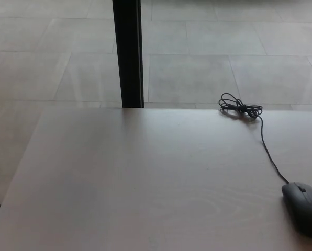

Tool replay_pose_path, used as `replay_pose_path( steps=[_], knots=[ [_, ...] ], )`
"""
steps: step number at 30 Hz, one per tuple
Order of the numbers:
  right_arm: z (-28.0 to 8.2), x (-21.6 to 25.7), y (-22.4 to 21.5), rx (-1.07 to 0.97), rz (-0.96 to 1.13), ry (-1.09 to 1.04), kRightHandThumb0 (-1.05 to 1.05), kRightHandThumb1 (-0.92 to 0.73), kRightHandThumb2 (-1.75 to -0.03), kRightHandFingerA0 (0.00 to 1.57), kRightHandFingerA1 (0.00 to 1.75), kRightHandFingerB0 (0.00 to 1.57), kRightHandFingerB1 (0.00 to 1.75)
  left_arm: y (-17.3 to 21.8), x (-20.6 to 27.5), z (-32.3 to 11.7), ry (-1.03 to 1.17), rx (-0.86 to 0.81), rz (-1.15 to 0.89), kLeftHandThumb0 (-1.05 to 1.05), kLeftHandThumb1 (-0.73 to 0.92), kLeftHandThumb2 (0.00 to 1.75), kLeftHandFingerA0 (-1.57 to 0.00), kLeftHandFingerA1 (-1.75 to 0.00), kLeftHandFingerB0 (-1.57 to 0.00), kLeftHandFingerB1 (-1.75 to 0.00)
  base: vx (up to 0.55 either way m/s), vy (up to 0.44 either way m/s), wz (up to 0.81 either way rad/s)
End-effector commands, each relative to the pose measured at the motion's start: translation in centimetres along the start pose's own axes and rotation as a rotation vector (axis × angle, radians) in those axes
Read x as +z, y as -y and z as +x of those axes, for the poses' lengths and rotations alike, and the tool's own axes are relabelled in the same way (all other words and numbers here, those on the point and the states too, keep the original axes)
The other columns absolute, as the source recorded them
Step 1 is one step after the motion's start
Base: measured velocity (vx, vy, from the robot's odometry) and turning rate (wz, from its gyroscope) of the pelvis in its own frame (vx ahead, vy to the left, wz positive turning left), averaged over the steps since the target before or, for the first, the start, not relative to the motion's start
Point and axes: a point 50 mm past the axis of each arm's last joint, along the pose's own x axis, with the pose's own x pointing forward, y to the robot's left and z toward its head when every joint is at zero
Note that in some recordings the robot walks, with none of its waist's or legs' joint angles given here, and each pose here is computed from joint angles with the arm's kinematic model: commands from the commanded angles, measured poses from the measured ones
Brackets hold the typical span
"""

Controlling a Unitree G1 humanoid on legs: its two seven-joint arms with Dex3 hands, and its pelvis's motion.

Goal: The robot uses its right fingers to click on the left button of the black mouse placed on the table.

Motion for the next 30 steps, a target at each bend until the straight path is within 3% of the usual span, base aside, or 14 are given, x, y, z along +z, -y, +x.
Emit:
replay_pose_path(
  steps=[1,3,4,6,7,8,10,12,13,20,21,24,25,30],
  knots=[
    [0.2,2.6,4.0,-0.143,0.136,0.152,-0.69,-0.65,-0.99,0.60,0.63,0.32,0.50,-2.0,1.2,0.1,0.062,0.095,-0.211,-0.76,0.88,0.67,-0.76,-0.59,-0.51,-0.43,0.00,0.000,0.00],
    [0.4,3.0,4.7,-0.170,0.185,0.151,-0.67,-0.79,-0.64,0.74,0.51,0.39,0.35,-2.1,0.9,0.1,0.049,0.097,-0.229,-0.79,0.87,0.66,-0.76,-0.56,-0.58,-0.46,0.00,0.000,0.00],
    [0.5,3.7,5.5,-0.193,0.233,0.164,-0.66,-0.80,-0.64,0.78,0.76,0.38,0.36,-2.2,0.9,0.1,0.050,0.095,-0.251,-0.77,0.87,0.66,-0.69,-0.59,-0.55,-0.48,0.00,0.000,0.00],
    [0.5,4.2,6.1,-0.220,0.236,0.176,-0.67,-0.81,-0.64,0.73,0.71,0.38,0.35,-2.2,0.9,0.1,0.051,0.103,-0.275,-0.75,0.86,0.66,-0.72,-0.60,-0.51,-0.45,0.00,0.000,0.00],
    [0.6,4.6,6.7,-0.247,0.260,0.171,-0.69,-0.65,-0.98,0.63,0.64,0.33,0.50,-2.3,0.8,0.1,0.056,0.100,-0.256,-0.76,0.87,0.66,-0.74,-0.61,-0.53,-0.46,0.00,0.000,0.00],
    [0.6,5.1,7.1,-0.255,0.271,0.190,-0.67,-0.79,-0.64,0.75,0.58,0.37,0.35,-2.3,0.8,0.0,0.059,0.090,-0.258,-0.76,0.88,0.66,-0.71,-0.59,-0.55,-0.48,0.00,0.000,0.00],
    [0.7,5.9,7.6,-0.270,0.286,0.224,-0.65,-0.80,-0.64,0.84,0.64,0.39,0.37,-2.4,0.8,0.0,0.057,0.081,-0.265,-0.75,0.88,0.66,-0.68,-0.59,-0.55,-0.48,0.00,0.000,0.00],
    [1.0,9.1,8.5,-0.290,0.316,0.287,-0.69,-0.65,-0.98,0.71,0.64,0.32,0.50,-2.4,0.9,0.0,0.056,0.096,-0.251,-0.76,0.88,0.67,-0.72,-0.58,-0.41,-0.40,0.00,0.000,0.00],
    [0.9,10.1,8.7,-0.270,0.354,0.343,-0.67,-0.81,-0.65,0.96,0.64,0.36,0.37,-2.4,0.8,0.0,0.058,0.087,-0.252,-0.77,0.89,0.67,-0.70,-0.58,-0.44,-0.42,0.00,0.000,0.00],
    [0.2,19.7,8.5,-0.209,0.356,0.613,-0.71,-0.75,-0.63,0.64,0.46,0.38,0.37,-2.2,1.1,0.1,0.057,0.090,-0.254,-0.76,0.89,0.67,-0.72,-0.59,-0.59,-0.48,0.00,0.000,0.00],
    [-0.2,21.6,7.9,-0.182,0.351,0.666,-0.72,-0.58,-0.95,0.59,0.58,0.35,0.49,-2.2,1.1,0.1,0.058,0.088,-0.254,-0.77,0.89,0.66,-0.73,-0.58,-0.51,-0.44,0.00,0.000,0.00],
    [-1.3,24.4,6.4,-0.135,0.324,0.752,-0.73,-0.58,-0.95,0.59,0.58,0.39,0.49,-2.2,1.1,0.1,0.054,0.088,-0.257,-0.77,0.88,0.67,-0.71,-0.58,-0.53,-0.45,0.00,0.000,0.00],
    [-2.7,26.5,4.7,-0.119,0.244,0.832,-0.77,-0.74,-0.63,0.72,0.45,0.52,0.35,-2.2,1.1,0.2,0.047,0.089,-0.255,-0.78,0.88,0.66,-0.72,-0.56,-0.53,-0.44,0.00,0.000,0.00],
    [-6.2,29.8,0.1,-0.055,0.038,1.014,-0.71,-0.77,-0.64,0.69,0.50,0.44,0.35,-1.9,0.9,0.2,0.041,0.076,-0.258,-0.77,0.91,0.67,-0.67,-0.55,-0.58,-0.47,0.00,0.000,0.00]
  ],
)
